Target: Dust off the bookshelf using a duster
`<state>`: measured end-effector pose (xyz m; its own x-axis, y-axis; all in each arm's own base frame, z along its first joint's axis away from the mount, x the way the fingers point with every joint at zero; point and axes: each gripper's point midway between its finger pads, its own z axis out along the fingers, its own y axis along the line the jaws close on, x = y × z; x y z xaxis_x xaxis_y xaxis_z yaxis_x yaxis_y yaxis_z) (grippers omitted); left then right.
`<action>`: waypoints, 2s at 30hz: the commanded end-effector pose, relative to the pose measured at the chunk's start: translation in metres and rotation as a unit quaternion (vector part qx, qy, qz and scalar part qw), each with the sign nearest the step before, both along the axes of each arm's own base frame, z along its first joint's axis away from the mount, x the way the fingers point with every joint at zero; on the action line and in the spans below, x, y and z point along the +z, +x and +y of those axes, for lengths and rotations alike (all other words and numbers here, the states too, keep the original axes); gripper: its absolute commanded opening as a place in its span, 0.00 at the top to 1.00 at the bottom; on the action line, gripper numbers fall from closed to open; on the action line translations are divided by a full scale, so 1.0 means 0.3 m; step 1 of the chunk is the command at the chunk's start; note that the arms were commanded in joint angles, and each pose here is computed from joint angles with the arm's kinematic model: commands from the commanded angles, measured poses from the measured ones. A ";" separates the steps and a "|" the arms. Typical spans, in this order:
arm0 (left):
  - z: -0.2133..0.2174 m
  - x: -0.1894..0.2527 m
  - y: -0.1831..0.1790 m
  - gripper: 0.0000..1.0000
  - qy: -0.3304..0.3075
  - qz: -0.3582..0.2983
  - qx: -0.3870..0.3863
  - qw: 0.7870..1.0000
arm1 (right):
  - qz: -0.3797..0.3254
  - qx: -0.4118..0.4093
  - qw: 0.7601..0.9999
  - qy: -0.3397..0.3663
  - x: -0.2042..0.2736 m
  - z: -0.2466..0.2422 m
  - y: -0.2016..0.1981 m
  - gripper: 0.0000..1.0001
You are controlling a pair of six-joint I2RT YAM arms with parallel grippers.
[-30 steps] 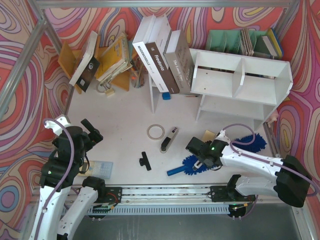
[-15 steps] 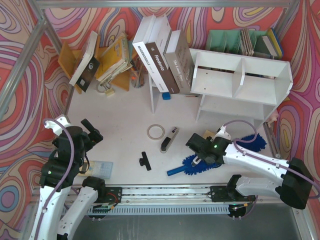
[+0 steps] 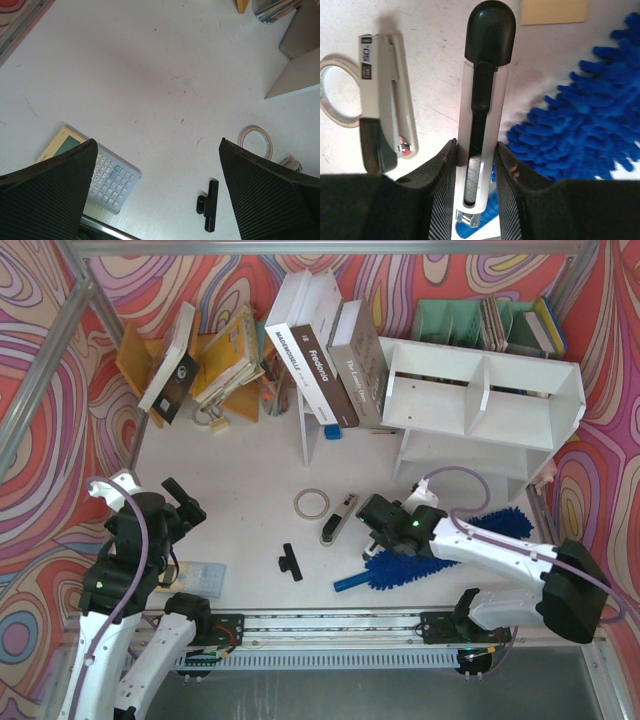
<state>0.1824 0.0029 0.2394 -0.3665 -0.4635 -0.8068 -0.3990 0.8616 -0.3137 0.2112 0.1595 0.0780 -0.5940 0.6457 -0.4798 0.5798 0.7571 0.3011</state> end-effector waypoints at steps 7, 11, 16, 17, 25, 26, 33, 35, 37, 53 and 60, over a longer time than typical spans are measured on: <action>-0.003 -0.026 -0.010 0.02 0.000 0.011 -0.004 1.000 | -0.005 0.006 1.000 0.028 -0.031 0.155 0.122 0.72; -0.001 -0.025 -0.011 0.02 0.001 0.010 -0.003 1.000 | -0.005 0.010 0.999 0.040 -0.054 0.191 0.141 0.72; -0.005 -0.027 -0.008 0.02 0.000 0.013 -0.005 1.000 | 0.002 0.010 0.999 0.036 -0.076 0.206 0.149 0.71; -0.005 -0.028 -0.007 0.02 0.000 0.013 -0.005 1.000 | 0.003 0.010 0.999 0.037 -0.081 0.208 0.149 0.70; -0.002 -0.028 -0.009 0.02 0.001 0.012 -0.003 1.000 | 0.012 0.010 0.999 0.038 -0.105 0.218 0.148 0.64; -0.002 -0.028 -0.008 0.02 0.001 0.012 -0.003 1.000 | 0.012 0.010 0.999 0.039 -0.101 0.219 0.149 0.62; -0.002 -0.028 -0.008 0.02 0.001 0.012 -0.003 1.000 | 0.006 0.006 0.999 0.035 -0.076 0.197 0.141 0.50; -0.003 -0.027 -0.008 0.02 0.001 0.013 -0.003 1.000 | 0.005 0.002 0.999 0.033 -0.062 0.183 0.132 0.47; -0.004 -0.027 -0.008 0.02 0.002 0.012 -0.005 1.000 | -0.001 -0.004 0.999 0.033 -0.032 0.159 0.121 0.46; -0.055 -0.009 0.006 0.02 0.002 0.023 -0.057 0.998 | -0.008 -0.063 0.998 -0.025 0.008 -0.164 -0.083 0.31; -0.061 0.030 -0.019 0.02 -0.013 -0.012 -0.066 0.998 | 0.025 -0.062 0.995 -0.070 -0.014 -0.256 -0.156 0.12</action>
